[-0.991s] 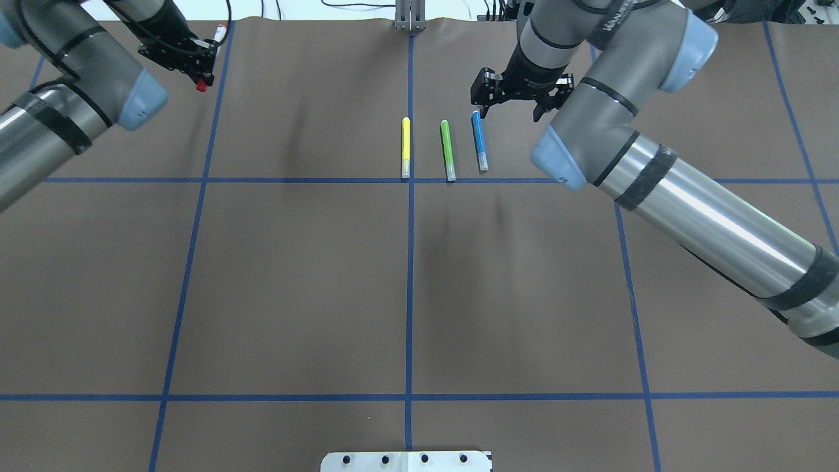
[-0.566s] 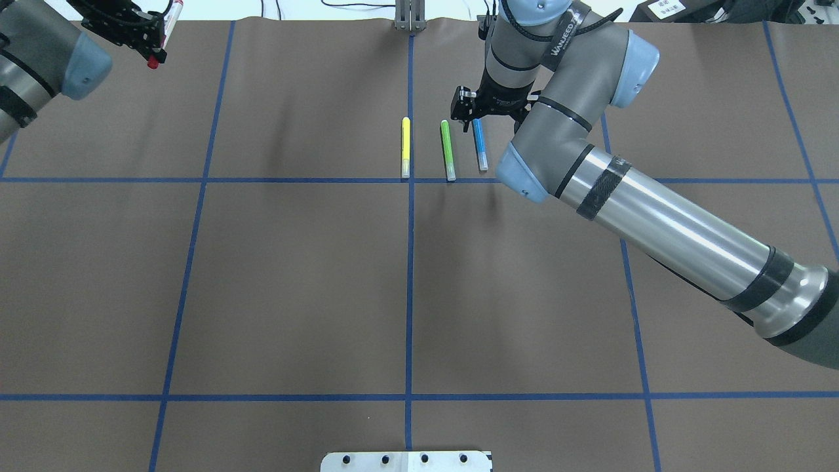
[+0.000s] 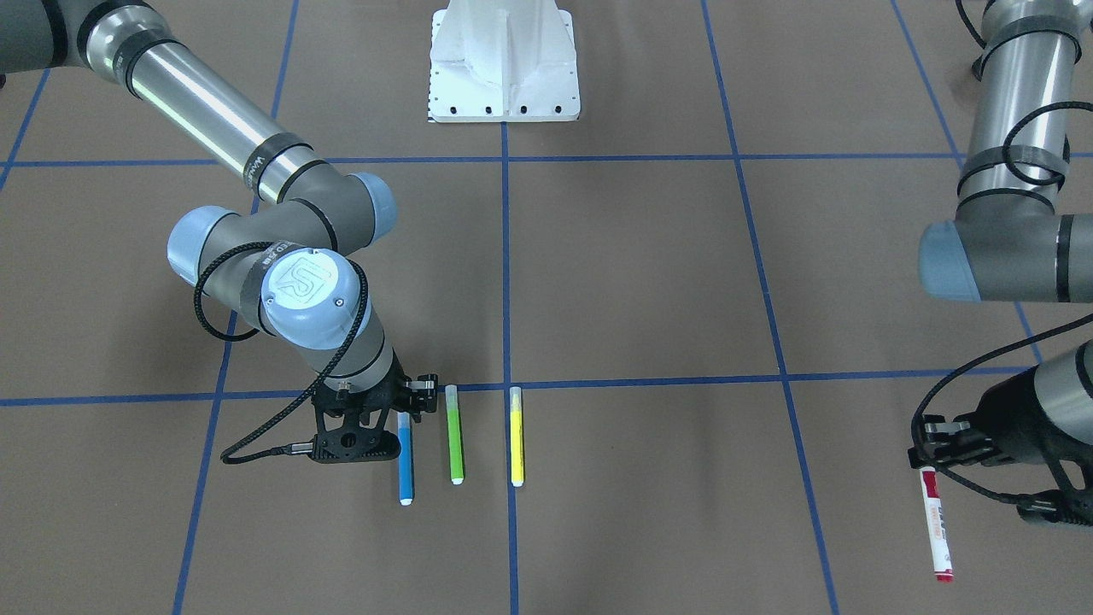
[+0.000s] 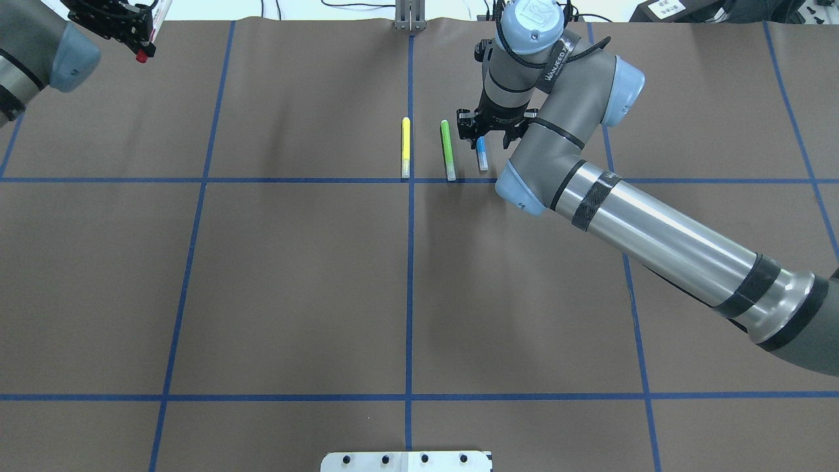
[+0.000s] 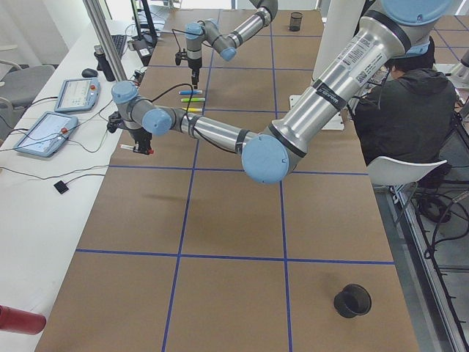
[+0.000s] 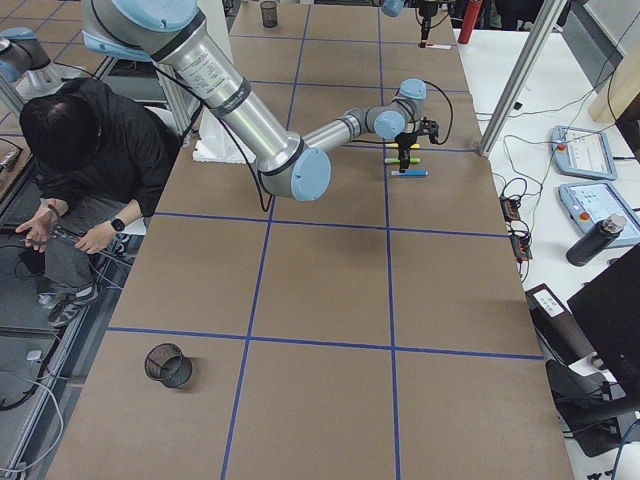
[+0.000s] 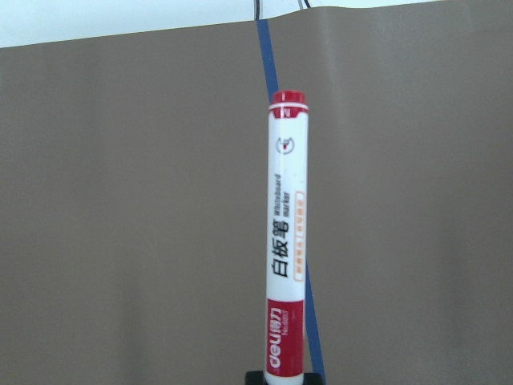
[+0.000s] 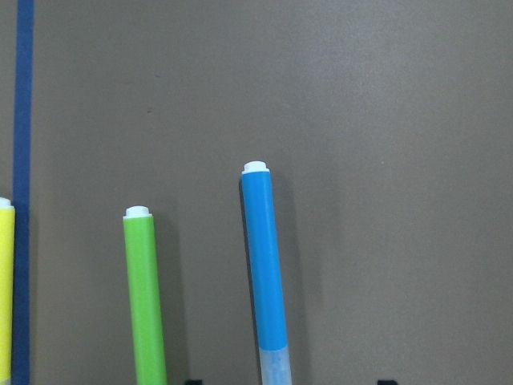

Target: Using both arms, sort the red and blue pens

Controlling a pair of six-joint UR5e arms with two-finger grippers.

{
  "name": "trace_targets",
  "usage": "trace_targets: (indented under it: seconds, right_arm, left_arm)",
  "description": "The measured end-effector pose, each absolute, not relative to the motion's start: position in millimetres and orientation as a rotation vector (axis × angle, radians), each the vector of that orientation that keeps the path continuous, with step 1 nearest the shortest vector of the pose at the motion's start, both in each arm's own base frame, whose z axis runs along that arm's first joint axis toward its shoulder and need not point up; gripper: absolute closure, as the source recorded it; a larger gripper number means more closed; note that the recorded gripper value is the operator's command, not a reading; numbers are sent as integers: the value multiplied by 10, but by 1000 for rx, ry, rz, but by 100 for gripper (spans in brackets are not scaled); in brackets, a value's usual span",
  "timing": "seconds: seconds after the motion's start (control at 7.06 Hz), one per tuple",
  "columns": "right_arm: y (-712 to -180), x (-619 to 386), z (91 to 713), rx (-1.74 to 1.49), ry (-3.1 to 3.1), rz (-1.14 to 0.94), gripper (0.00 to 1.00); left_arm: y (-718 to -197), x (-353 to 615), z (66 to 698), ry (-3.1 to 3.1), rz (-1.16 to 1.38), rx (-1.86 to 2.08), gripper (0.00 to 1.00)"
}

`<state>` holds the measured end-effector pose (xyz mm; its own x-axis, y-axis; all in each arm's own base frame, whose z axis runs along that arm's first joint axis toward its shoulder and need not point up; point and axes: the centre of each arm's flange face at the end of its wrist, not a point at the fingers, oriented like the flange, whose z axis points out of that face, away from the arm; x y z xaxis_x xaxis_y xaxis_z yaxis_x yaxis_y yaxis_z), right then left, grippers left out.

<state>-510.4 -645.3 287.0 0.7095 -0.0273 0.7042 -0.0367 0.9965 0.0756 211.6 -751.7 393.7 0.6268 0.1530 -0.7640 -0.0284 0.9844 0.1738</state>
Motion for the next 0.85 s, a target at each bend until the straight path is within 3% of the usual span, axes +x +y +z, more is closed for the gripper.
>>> trace_targets:
  seconds: [0.57, 0.85]
  right_arm:
    - [-6411, -5212, 3022, 102, -761, -104, 42]
    - [-6376, -5272, 3042, 103, -757, -134, 50]
  left_arm:
    - [-7522, 2112, 3933, 888, 104, 151, 100]
    - [-7521, 2112, 3939, 888, 104, 150, 100]
